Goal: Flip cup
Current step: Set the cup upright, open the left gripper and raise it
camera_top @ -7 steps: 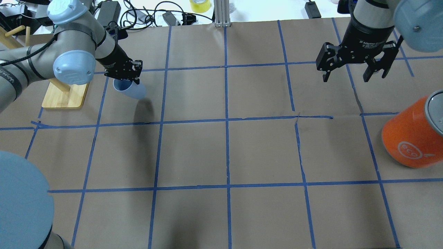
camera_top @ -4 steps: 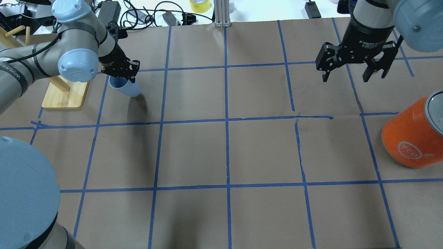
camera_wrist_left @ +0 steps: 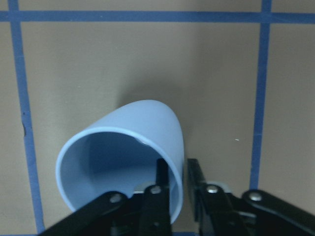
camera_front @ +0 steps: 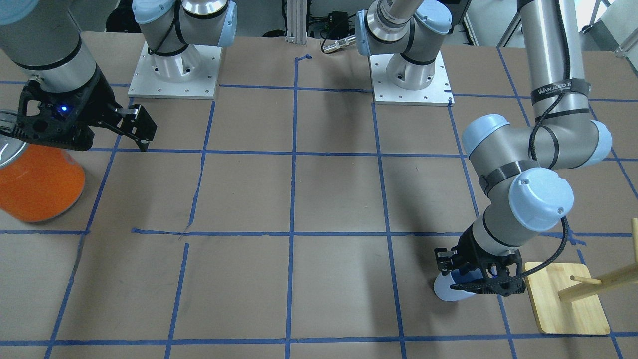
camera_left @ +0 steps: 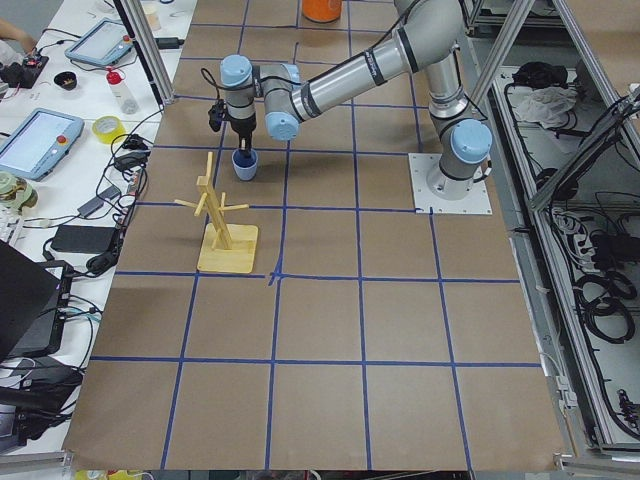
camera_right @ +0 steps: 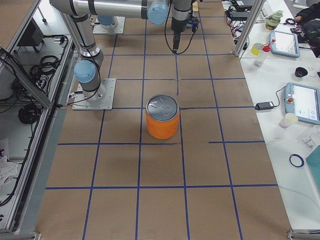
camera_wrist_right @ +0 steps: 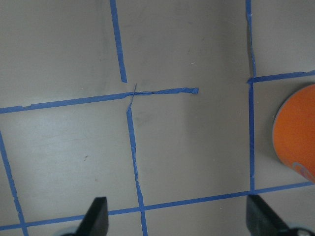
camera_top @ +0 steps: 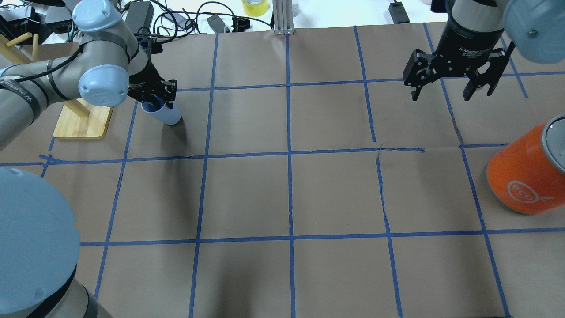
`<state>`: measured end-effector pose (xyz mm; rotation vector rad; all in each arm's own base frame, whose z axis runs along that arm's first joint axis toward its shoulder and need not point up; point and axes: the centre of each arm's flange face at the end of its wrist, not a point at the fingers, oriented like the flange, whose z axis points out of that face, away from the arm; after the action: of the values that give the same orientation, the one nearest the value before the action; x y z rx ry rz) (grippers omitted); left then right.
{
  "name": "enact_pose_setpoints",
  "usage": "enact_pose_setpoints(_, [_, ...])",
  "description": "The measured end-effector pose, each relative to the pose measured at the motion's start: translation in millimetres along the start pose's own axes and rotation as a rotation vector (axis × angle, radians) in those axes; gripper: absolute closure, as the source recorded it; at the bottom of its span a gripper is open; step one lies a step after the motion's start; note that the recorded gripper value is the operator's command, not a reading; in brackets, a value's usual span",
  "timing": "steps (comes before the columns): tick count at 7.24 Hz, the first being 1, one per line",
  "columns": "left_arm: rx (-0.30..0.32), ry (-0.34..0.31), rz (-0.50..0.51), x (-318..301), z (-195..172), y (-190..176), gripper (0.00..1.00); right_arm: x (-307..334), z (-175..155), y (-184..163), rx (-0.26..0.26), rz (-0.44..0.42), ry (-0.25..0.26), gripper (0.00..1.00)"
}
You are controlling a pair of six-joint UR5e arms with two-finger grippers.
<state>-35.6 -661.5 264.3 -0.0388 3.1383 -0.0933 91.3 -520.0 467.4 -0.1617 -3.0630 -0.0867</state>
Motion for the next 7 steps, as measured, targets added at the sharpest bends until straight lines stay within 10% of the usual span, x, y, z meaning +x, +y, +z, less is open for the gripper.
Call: enact_pose_setpoints(7, [0.067,-0.015,0.092,66.8,-140.7,57.4,0.1,-16.1,-31.9,14.7,0.063,-0.019,-0.033,0.0])
